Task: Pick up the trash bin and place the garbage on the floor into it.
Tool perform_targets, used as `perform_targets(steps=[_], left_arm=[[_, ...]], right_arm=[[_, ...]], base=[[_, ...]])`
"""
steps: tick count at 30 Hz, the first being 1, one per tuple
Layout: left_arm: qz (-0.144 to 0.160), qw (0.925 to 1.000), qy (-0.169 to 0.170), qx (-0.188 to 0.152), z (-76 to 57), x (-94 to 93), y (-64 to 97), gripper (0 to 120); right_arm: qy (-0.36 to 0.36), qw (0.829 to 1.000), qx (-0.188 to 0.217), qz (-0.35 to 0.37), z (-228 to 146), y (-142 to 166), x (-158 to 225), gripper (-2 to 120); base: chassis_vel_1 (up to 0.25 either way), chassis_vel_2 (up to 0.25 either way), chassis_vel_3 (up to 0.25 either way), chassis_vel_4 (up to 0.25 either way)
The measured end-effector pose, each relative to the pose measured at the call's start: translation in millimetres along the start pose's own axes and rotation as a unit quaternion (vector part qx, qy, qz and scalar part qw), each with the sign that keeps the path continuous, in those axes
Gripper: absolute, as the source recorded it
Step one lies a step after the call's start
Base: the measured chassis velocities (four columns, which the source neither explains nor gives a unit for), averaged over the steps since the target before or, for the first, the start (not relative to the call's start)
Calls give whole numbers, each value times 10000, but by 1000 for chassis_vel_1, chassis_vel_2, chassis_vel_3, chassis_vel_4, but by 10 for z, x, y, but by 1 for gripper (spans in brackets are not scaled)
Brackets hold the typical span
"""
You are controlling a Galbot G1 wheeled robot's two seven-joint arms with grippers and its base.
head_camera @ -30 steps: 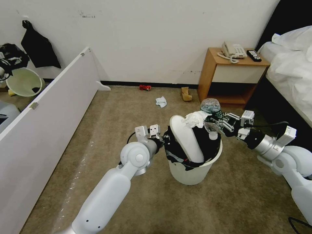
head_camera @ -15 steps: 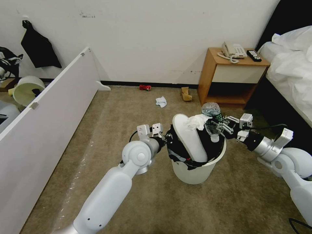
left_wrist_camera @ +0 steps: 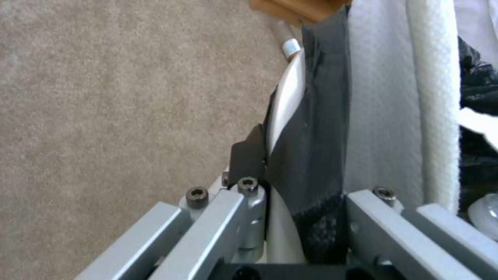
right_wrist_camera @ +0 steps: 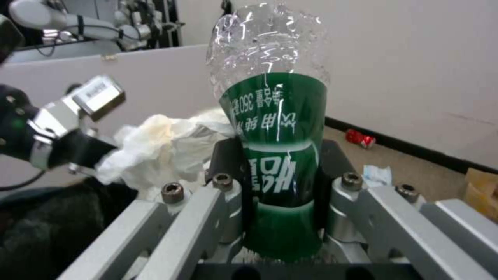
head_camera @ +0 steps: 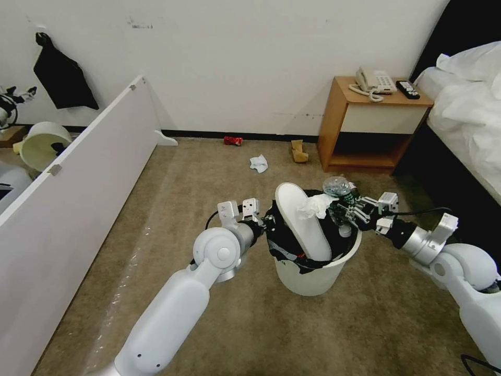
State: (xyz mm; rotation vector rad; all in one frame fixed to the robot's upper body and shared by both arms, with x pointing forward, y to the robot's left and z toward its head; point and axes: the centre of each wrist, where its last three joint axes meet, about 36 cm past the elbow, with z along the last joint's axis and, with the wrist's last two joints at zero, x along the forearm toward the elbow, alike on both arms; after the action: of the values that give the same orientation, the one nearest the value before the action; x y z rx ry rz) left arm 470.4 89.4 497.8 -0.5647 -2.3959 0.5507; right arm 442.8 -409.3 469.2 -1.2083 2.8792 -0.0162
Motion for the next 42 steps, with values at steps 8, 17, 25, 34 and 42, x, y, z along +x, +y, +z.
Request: perform_targets(steps=[8, 17, 25, 34, 42], left_arm=[[-15, 10000, -13, -2, -6, 19, 23, 4], [-38, 10000, -46, 16, -13, 30, 32, 4], [-137, 9998, -109, 0, -20, 58, 77, 4], [-189, 9997, -139, 0, -13, 67, 102, 4], [-201, 9996, -183, 11, -20, 75, 102, 4]], right_arm=[[65, 9998, 26, 162, 16, 6, -6, 27], [162, 9996, 70, 236, -32, 16, 8, 62], [728, 9971, -6, 242, -193, 95, 63, 90], [1122, 9933, -188, 200, -448, 212, 18, 100], [1738, 9847, -36, 84, -673, 288, 32, 100]], base=[[0, 0, 0, 0], [0, 0, 0, 0], [0, 0, 0, 0], [0, 0, 0, 0], [0, 0, 0, 0]])
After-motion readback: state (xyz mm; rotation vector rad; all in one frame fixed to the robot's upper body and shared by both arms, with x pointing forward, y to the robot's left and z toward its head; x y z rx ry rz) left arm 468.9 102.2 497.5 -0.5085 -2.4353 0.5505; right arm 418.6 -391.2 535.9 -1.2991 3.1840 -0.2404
